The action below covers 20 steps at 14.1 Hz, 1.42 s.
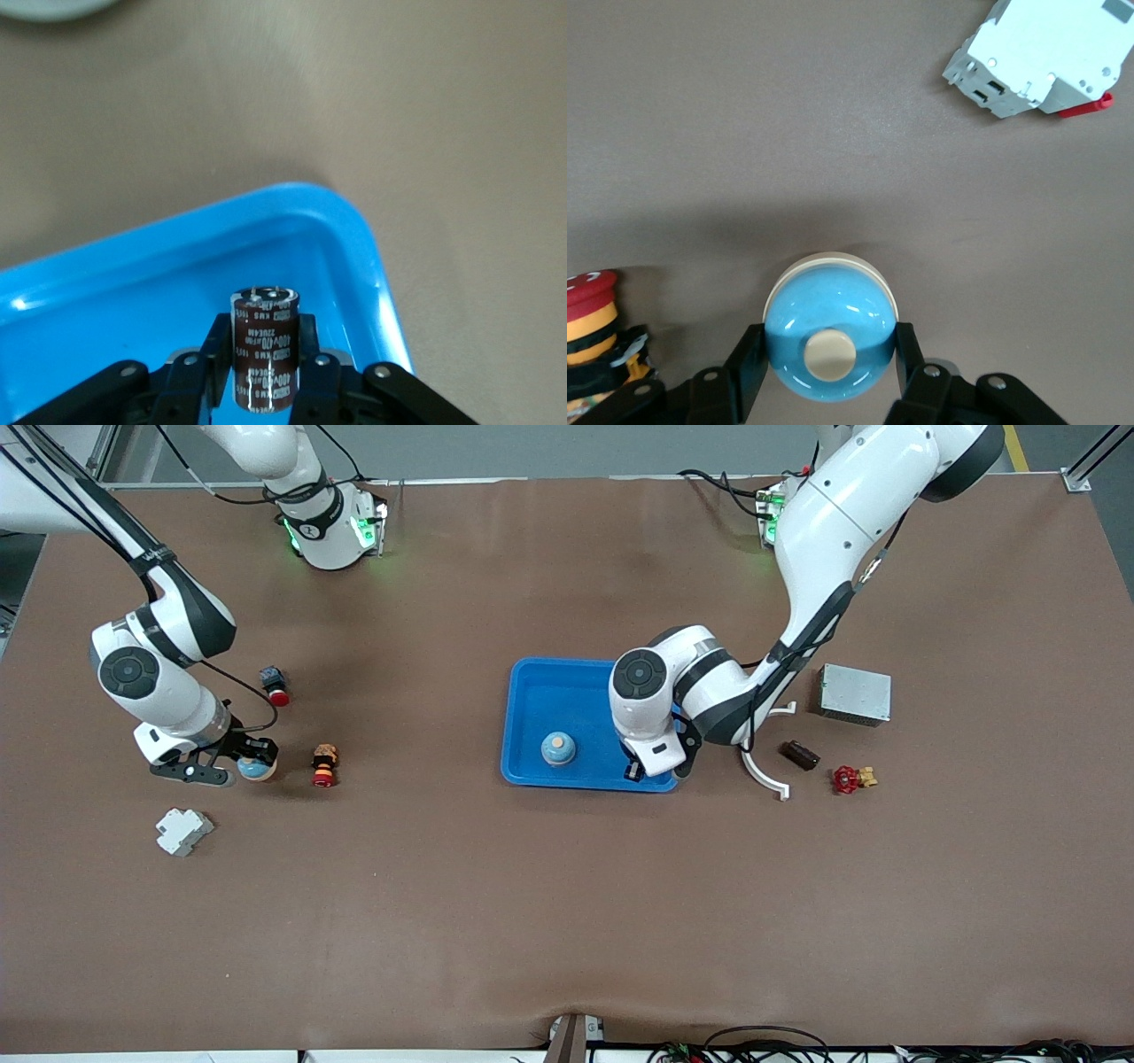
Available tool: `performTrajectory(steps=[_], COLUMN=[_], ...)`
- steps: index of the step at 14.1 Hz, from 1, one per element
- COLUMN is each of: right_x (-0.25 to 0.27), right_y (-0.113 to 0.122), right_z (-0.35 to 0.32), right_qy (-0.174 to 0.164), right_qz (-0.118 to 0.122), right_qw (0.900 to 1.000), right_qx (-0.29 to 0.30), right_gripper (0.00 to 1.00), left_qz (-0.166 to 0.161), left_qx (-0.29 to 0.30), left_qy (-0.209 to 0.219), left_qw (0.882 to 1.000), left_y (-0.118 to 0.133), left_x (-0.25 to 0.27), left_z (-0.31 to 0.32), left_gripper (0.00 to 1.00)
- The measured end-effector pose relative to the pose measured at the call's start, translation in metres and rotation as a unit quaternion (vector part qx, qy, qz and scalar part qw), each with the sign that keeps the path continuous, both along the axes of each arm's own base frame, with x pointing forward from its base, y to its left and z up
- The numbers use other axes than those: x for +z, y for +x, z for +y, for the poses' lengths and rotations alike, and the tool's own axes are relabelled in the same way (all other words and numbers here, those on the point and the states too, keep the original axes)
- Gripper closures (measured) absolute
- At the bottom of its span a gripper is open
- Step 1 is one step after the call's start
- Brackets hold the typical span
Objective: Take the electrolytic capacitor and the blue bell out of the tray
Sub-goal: 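Lift the capacitor with the left gripper while the right gripper lowers the bell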
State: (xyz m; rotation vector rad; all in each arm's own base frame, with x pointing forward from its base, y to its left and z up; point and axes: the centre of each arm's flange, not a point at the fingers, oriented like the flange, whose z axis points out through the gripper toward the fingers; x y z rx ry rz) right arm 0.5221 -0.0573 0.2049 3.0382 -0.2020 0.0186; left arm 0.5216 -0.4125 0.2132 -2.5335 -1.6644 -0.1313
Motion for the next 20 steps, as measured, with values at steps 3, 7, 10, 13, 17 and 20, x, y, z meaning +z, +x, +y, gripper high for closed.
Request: performTrajectory(steps=[3,7,10,13,17,20], right_x=[-0.011,-0.014,-0.014,-0.014,-0.022,-0.021], right_y=[-0.001,-0.001,0.0,0.001,0.001,0.003], right_z=[-0.004,-0.003,-0.002,-0.001,-0.003,-0.003], right_qy=[-0.002,-0.003,0.0,0.003,0.011,0.011], right_qz=[-0.003,-0.003,-0.006,-0.011,-0.02,-0.022], right_qw=[1.0,1.0,1.0,1.0,1.0,1.0], right_qx=[0.004,0.007,0.007,0.007,0.006,0.001], right_gripper=[0.37,0.37,0.37,0.37,0.37,0.36], left_qz=[0.007,0.018,0.029,0.044,0.052,0.06], left_qx=[-0.05,-0.071,-0.088,-0.121,-0.152,-0.178], left_qy=[0.039,0.018,0.01,0.013,0.013,0.009], left_qw=[0.998,0.997,0.996,0.992,0.987,0.982], left_y=[0.011,0.056,0.085,0.102,0.125,0.136], left_x=[0.042,0.098,0.111,0.115,0.128,0.131], left_z=[0.015,0.075,0.132,0.178,0.253,0.306], left_gripper=[0.67,0.67,0.67,0.67,0.67,0.67])
